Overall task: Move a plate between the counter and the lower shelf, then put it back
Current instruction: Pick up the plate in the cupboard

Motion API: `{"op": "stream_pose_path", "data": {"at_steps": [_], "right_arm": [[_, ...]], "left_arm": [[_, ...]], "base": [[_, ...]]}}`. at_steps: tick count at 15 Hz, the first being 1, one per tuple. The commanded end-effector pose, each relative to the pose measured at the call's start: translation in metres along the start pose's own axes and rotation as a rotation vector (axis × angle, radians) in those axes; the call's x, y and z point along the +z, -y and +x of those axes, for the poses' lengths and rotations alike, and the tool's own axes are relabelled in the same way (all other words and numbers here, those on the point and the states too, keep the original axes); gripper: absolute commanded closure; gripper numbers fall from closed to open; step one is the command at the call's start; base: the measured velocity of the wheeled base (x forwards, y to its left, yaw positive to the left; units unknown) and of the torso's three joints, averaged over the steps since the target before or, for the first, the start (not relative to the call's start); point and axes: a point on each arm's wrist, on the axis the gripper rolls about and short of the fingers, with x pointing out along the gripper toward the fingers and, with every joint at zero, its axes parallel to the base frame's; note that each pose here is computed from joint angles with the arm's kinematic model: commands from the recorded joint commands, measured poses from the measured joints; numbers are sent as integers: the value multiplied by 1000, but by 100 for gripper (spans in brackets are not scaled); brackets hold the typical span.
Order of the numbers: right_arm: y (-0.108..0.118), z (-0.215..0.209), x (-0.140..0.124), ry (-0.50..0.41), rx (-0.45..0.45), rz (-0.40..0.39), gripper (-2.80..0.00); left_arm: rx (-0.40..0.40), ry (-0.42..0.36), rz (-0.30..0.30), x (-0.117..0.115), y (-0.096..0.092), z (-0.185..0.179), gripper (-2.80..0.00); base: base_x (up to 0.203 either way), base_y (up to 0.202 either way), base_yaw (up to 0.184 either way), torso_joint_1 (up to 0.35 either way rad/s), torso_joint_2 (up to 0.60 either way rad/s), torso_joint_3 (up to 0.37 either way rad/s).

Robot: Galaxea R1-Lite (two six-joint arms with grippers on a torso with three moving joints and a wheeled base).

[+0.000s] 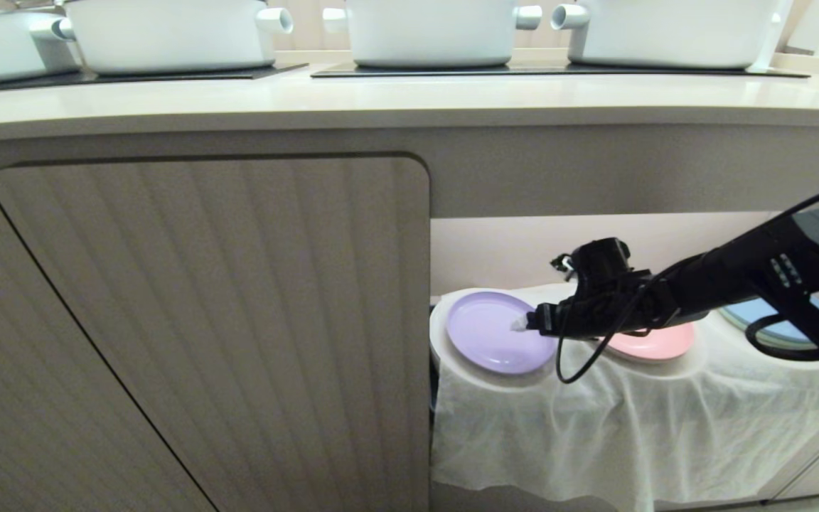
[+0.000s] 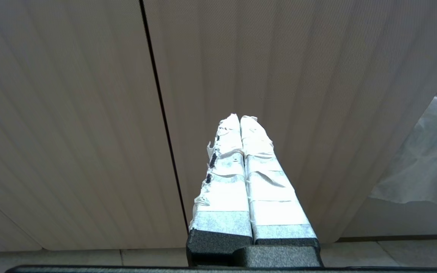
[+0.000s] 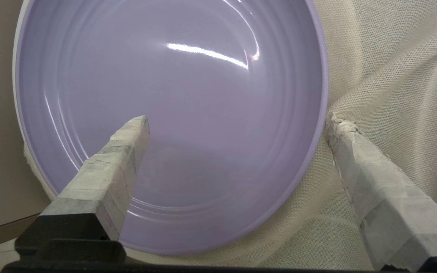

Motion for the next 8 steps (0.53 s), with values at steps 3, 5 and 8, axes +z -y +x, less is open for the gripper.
{"op": "stream_pose_path", "data": {"at_steps": [3,5,8], "right_arm": [[-2,2,-2,-8,5,-2,-280],[-3,4,-3,-7,7,-5,-280],[-3,5,-4,-12,6,-6,-280]], "left_arm": [[0,0,0,0,0,0,0],[0,0,0,0,0,0,0],[0,0,0,0,0,0,0]], "base": [[0,0,0,0,0,0],[0,0,0,0,0,0],[0,0,0,0,0,0]]}}
